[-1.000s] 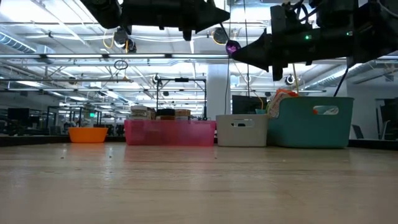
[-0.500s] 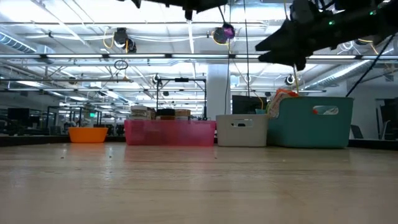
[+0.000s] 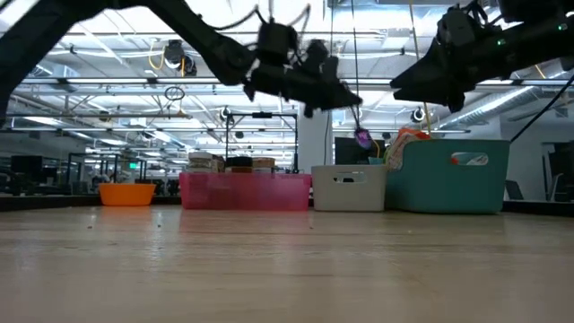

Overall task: Pick & Place Food Item
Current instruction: Put the purple spoon into the white bin

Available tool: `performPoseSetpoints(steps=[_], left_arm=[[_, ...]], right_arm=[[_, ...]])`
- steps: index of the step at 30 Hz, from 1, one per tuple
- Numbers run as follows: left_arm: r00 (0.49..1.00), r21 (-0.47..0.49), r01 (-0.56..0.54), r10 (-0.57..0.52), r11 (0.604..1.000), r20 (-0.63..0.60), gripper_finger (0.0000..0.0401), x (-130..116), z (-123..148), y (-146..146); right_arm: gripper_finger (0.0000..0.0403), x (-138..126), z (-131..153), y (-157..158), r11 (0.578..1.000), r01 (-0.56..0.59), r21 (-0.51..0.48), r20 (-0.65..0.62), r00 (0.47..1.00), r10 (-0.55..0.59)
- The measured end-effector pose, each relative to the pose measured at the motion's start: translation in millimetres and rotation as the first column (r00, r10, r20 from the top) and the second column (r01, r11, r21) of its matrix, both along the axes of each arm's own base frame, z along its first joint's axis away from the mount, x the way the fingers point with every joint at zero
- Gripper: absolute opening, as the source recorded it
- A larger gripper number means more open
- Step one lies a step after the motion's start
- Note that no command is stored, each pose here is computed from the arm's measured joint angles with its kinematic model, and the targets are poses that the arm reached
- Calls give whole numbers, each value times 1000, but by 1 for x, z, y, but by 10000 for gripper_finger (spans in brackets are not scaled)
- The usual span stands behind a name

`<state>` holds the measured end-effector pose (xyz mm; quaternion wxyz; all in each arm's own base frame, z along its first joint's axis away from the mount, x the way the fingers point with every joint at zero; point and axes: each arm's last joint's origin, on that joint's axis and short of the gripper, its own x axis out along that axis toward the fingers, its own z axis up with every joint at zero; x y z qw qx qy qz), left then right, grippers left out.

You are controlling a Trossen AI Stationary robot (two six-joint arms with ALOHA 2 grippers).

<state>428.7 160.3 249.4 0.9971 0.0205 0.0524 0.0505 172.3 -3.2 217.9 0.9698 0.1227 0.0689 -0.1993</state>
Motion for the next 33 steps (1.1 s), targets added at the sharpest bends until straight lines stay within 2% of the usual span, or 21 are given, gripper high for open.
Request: performPoseSetpoints(steps=[4,8,14,23,26,29,33], left_arm=[[997,-84,35,-41,996,-70,2,22,-26,13],[985,-130,20,-41,991,-167,7,30,-50,15],[973,-104,-52,27,993,-227,4,31,-59,17],[960,-115,-40,6,993,-280,44,33,-65,5],[955,-107,-33,0,994,-295,72,34,-66,0],[949,-107,-27,-8,994,-315,118,35,-68,-4],[937,-90,-103,67,991,-342,193,33,-66,-5]], right_arm=[[154,-2,-7,-2,1000,30,-3,33,999,-30],[150,-2,-7,-3,1000,31,-6,51,998,-31],[149,-2,-7,-3,999,29,-16,46,999,-28],[150,-2,-7,-3,1000,30,-9,54,998,-29],[149,-2,-7,-3,999,31,-9,54,998,-31],[149,-2,-7,-3,999,31,-13,52,998,-30],[152,-2,-7,-3,999,32,-16,51,998,-31]])
